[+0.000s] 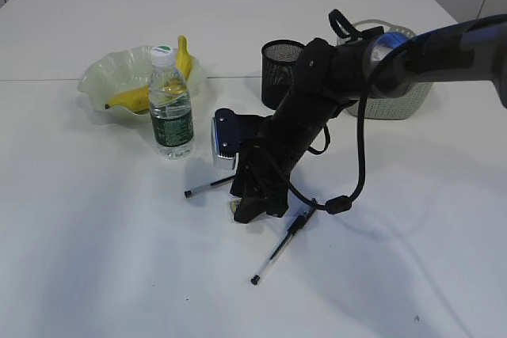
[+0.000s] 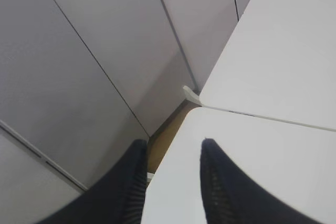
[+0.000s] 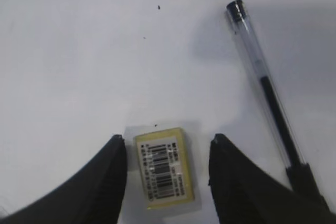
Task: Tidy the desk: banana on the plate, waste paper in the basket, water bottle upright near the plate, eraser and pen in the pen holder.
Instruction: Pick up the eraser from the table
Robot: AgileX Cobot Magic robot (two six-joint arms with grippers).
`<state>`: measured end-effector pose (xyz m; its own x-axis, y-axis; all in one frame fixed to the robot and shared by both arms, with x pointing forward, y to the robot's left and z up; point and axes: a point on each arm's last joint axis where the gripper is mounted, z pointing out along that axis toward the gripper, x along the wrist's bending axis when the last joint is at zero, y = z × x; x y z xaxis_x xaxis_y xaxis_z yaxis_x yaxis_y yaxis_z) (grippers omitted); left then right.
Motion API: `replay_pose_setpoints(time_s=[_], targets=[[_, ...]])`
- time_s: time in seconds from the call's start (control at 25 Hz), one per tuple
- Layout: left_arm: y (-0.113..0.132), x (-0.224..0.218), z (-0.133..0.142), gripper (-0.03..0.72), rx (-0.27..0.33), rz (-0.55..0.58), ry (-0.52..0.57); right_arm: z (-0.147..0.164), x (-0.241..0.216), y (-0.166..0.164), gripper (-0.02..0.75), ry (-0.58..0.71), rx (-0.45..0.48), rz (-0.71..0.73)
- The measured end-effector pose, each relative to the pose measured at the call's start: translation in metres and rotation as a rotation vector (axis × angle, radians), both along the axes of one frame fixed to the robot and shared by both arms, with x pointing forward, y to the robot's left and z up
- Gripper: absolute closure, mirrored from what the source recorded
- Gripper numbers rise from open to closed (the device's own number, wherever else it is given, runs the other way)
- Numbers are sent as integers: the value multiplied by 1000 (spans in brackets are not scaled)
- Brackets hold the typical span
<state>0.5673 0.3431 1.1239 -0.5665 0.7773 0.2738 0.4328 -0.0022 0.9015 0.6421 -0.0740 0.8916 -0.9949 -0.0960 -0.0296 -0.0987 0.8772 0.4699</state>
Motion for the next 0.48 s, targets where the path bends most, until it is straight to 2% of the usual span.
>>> replay_pose_setpoints(time_s=[0.36, 0.48], targets=[[0, 0, 0, 452, 0, 0, 0, 0, -2, -1, 353, 19, -7, 15], [0, 0, 0, 452, 0, 0, 0, 0, -3, -1, 381, 25, -8, 18]])
